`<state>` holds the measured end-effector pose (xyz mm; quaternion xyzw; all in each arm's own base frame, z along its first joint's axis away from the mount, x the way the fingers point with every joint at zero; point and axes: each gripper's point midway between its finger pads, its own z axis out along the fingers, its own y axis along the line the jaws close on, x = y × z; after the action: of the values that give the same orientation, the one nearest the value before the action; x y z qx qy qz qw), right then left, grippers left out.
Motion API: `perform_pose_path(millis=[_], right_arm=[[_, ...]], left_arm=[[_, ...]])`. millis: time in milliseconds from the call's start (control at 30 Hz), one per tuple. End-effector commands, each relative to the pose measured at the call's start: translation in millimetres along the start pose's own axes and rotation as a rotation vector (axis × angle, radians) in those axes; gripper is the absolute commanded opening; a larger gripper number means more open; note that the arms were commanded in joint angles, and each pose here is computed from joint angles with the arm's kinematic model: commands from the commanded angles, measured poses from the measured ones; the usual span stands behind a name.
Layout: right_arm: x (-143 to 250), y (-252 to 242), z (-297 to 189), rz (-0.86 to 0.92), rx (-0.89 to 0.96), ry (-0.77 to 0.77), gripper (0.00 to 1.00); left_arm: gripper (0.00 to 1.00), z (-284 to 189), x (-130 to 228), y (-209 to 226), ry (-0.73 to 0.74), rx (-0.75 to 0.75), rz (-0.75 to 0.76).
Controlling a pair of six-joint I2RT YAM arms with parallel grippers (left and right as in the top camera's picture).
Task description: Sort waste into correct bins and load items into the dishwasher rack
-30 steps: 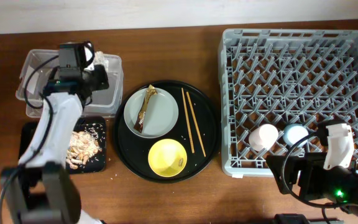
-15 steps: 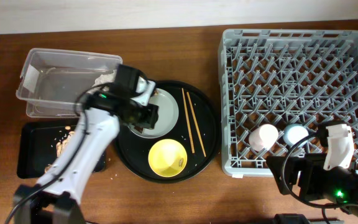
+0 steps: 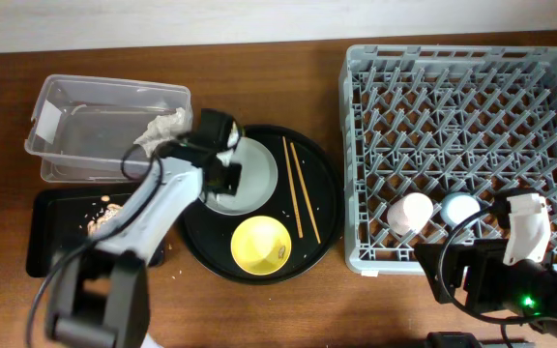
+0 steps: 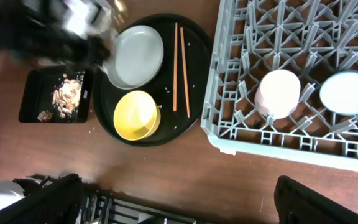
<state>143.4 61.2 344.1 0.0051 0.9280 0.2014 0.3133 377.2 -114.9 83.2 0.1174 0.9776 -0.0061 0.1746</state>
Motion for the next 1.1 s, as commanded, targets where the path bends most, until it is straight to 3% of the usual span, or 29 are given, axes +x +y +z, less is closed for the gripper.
perform_pose_path(millis=[0,100,200,233,267,333,467,600,667,700,900,1067], right_arm=[[0,1,-1,-0.011,0.001,-0.007,0.99],[0,1,-1,-0.011,0.002,-0.007,0.99],[-1,1,-1,-0.011,0.001,-0.008,0.99],[-1,1,-1,-0.012,0.001,-0.01,0.99],[-1,1,-1,-0.012,0.001,-0.009,0.99],[1,0,-1,-0.008,0.002,0.0,0.99],[0,0,-1,-0.011,0.002,-0.006,0.99],[1,0,-1,-0.008,0.003,0.0,0.99],[1,0,-1,-0.008,0.002,0.0,0.99],[1,0,-1,-0.008,0.002,0.0,0.98],[1,0,-1,-0.008,0.003,0.0,0.99],[1,0,-1,-0.008,0.003,0.0,0.99]], left_arm=[[0.0,-91,-58,23,-0.251,0.005,-0.076],[0.0,-81,-67,90,-0.293,-0.095,-0.319],[0.03,-27,-85,118,-0.296,-0.071,-0.389],[0.11,-11,-84,122,-0.279,-0.078,-0.392],[0.44,-1,-83,127,-0.271,-0.086,-0.4],[0.64,-5,-83,132,-0.272,-0.081,-0.413],[0.69,-81,-76,105,-0.258,0.022,-0.39],[0.64,-166,-52,33,-0.319,0.181,-0.128],[0.75,-206,-25,2,-0.34,0.186,-0.038],[0.99,-225,-10,-10,-0.357,0.179,0.005],[0.99,-291,43,-47,-0.455,0.308,0.13],[0.99,-282,64,-36,-0.374,0.252,0.118]])
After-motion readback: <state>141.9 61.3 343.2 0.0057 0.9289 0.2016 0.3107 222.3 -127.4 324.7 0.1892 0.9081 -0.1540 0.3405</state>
